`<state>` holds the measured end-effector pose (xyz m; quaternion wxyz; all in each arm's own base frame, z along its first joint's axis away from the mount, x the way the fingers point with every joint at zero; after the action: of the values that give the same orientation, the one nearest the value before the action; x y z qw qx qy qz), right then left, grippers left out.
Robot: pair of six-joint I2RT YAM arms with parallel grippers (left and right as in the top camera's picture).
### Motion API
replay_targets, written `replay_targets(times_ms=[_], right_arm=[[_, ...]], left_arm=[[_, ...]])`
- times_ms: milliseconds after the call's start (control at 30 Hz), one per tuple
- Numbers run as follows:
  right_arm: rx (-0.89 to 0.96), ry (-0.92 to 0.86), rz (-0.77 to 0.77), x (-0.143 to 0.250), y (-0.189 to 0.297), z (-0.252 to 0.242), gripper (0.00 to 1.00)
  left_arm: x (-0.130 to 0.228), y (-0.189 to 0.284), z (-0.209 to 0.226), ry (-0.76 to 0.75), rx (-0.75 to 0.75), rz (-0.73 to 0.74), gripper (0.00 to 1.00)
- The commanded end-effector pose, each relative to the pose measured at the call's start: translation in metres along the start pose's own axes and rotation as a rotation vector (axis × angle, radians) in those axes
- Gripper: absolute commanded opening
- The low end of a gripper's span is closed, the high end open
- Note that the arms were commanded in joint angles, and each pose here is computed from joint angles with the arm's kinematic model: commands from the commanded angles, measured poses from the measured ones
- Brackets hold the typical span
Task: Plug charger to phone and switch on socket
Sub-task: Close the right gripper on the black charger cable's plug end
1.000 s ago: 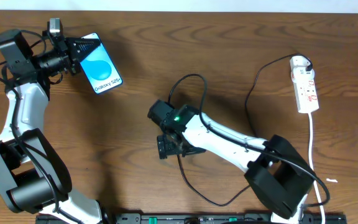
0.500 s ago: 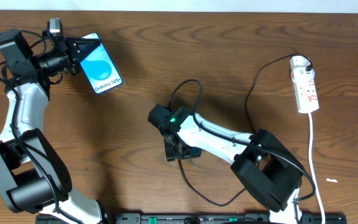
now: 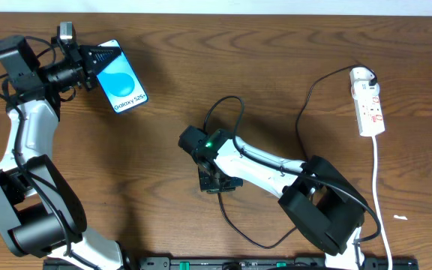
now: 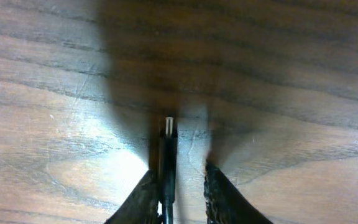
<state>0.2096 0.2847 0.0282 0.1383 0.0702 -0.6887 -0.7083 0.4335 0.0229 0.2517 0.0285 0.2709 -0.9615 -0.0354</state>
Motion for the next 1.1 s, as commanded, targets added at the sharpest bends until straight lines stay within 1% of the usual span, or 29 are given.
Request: replay_targets(times_ms=[0, 233, 500, 700, 1067], right_arm=[[0.002, 0.000, 0.000, 0.0005, -0.0005, 0.0008, 0.21], [-0.002, -0.001, -0.007, -0.0009, -0.0005, 0.0017, 0.20], [0.008, -0.023, -0.038, -0.0067, -0.0004, 0.0007, 0.24], [0.006, -0.029, -0.040, -0.0080, -0.0002, 0.0000, 0.23], [0.006, -0.029, -0.040, -0.0080, -0.0002, 0.0000, 0.13]], left_arm=[[0.0076, 0.0027, -0.0110, -0.044, 0.019, 0.027, 0.07], [0.0076, 0.0027, -0.0110, -0.044, 0.019, 0.027, 0.07], [0.0076, 0.0027, -0.0110, -0.044, 0.019, 0.027, 0.07], [0.0076, 0.0027, -0.0110, -0.043, 0.019, 0.027, 0.07], [0.0076, 0.0027, -0.0110, -0.043, 0.019, 0.027, 0.07]])
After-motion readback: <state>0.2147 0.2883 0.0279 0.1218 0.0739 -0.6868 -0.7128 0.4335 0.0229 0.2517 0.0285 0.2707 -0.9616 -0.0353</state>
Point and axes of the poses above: each gripper's point midway between its finger pads, its own y axis back along the fingers, its own z axis along the line the jaws close on, x = y × z, the point moved 3 cm from there along y, back along the fingers, and after that the axes turned 10 degrees about y, right-handed, at the moved point
